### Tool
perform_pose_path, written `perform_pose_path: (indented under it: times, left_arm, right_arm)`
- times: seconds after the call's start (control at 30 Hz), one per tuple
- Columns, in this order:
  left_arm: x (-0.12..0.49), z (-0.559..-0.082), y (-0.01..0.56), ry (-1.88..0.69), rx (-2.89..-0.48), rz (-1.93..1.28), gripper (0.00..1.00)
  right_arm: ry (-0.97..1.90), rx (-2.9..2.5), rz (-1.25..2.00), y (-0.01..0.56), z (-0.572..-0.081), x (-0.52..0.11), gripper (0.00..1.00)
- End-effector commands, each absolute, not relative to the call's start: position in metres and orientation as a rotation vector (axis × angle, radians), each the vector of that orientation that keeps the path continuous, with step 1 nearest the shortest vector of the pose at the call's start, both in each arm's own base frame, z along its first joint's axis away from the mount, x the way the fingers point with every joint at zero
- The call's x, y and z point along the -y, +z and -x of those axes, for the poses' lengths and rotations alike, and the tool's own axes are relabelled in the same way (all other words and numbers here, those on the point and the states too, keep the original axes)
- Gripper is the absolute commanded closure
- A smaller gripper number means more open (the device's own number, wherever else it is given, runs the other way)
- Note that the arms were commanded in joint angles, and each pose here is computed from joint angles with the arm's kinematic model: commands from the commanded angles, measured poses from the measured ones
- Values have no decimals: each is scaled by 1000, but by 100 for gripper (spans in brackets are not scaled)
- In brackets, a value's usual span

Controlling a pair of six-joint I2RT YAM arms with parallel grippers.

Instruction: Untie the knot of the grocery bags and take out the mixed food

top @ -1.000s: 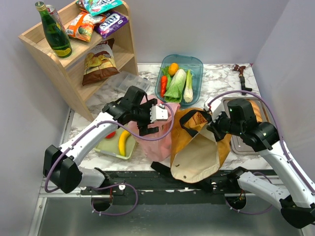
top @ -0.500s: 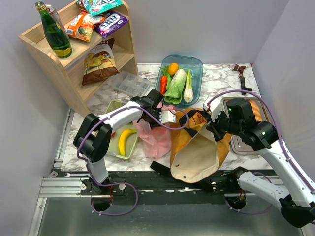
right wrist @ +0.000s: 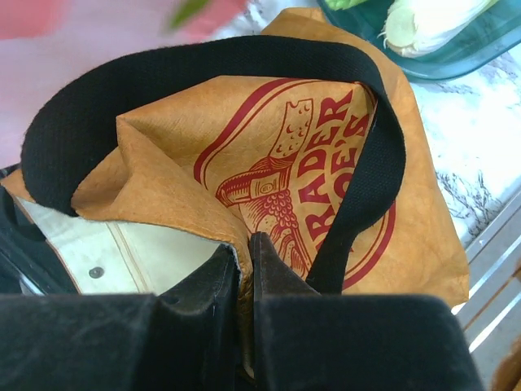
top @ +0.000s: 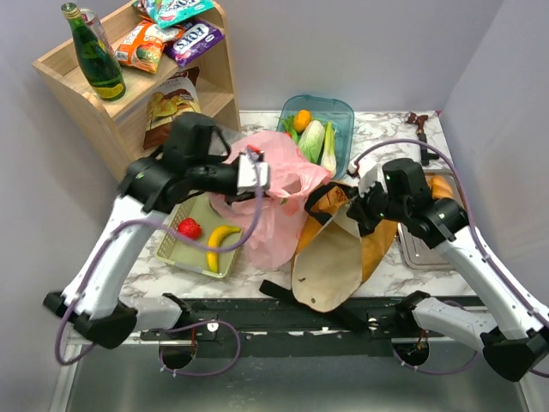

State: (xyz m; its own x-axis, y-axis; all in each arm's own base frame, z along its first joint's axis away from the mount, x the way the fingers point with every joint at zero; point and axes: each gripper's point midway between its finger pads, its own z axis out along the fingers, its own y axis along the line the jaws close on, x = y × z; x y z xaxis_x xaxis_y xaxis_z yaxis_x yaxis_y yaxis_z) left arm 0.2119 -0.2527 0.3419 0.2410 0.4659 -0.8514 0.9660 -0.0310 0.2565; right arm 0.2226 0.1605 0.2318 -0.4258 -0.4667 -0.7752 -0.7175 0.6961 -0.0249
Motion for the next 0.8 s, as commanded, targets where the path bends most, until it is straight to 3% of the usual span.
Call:
perform_pose_path:
  times: [0.0,0.13,0.3,0.47,0.57,0.67,0.77]
  left_arm:
    - [243,-104,422,-1101,-1113,-1619,100]
    - [237,-51,452,-1191,-958,-1692,100]
    - [248,-39,411,-1203,-1031,-1789,100]
    - [291,-108,346,-954,-1202,-1634,100]
    - [310,-171,287,-612,-1342,-1564,100]
    - [286,-242,245,-244,-1504,-1408,100]
    - [268,-257,235,-188,-1511,-1339,100]
  right_arm:
    - [404,-2041,714,267,-263,-176,99]
    - [426,-2064,660,275,-279,-185,99]
    - [480,-2086,659,277,-276,-191,99]
    - [612,-2090,705,281,-252,-201,99]
    - [642,-2098,794,274,-235,-199,99]
    - [626,-2131,850,263,-220,-191,99]
    - [647,-2159,888,254,-207,-188,99]
